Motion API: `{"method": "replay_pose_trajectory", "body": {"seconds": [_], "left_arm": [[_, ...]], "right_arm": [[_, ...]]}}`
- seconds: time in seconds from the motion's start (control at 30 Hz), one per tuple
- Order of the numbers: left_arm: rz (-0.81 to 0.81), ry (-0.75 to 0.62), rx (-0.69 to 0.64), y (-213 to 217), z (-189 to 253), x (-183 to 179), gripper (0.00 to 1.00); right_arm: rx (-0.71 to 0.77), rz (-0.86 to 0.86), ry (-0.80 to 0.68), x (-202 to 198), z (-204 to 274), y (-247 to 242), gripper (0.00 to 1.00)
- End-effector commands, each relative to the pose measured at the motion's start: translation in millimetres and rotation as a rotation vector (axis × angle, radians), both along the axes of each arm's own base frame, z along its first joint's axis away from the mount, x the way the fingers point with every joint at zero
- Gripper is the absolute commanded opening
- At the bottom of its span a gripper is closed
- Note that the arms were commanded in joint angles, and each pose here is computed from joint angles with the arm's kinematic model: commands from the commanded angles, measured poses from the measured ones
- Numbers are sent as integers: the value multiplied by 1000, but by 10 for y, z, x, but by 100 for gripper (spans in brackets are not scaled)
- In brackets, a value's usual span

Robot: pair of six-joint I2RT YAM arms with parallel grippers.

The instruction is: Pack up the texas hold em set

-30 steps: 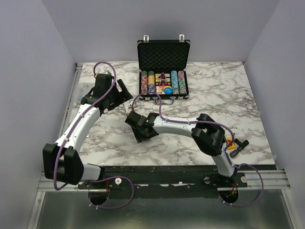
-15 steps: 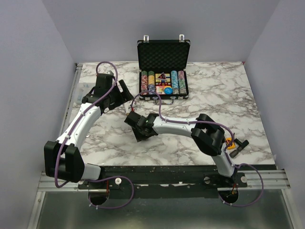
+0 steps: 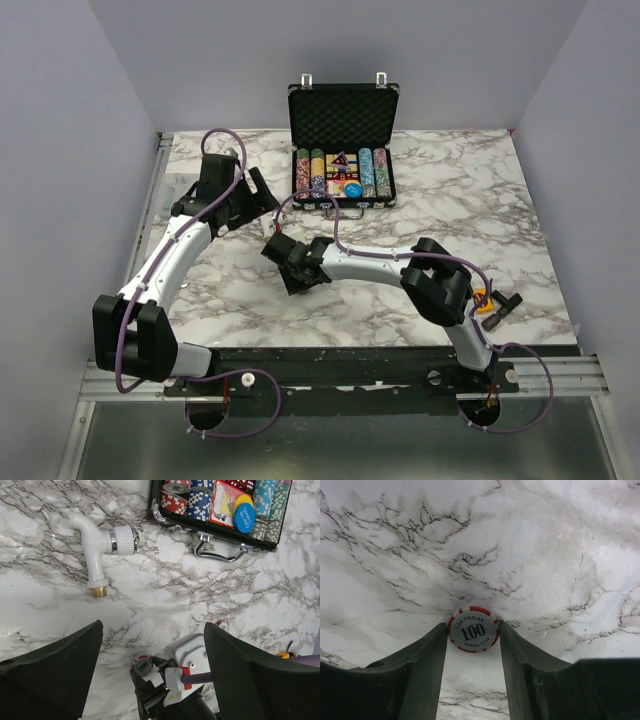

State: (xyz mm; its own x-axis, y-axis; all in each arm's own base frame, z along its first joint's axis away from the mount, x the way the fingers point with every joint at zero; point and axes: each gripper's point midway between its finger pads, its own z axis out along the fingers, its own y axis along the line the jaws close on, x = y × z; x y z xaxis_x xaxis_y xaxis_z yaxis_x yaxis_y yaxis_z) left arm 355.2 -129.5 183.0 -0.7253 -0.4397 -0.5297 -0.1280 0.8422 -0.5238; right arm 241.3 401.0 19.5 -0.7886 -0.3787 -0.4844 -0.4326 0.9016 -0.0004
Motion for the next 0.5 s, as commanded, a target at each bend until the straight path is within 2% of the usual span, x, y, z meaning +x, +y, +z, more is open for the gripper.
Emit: {"method": "replay_pose_trajectory", "body": {"seconds": [0.0,0.47], "left_arm": [[-17,-14,-8,-8,83,36,81],[-16,-4,-18,-18,71,34,80]], "right_arm": [[-149,-5,23,-23,-365,-306,48],[-110,-70,11,13,-172,-482,40]]}}
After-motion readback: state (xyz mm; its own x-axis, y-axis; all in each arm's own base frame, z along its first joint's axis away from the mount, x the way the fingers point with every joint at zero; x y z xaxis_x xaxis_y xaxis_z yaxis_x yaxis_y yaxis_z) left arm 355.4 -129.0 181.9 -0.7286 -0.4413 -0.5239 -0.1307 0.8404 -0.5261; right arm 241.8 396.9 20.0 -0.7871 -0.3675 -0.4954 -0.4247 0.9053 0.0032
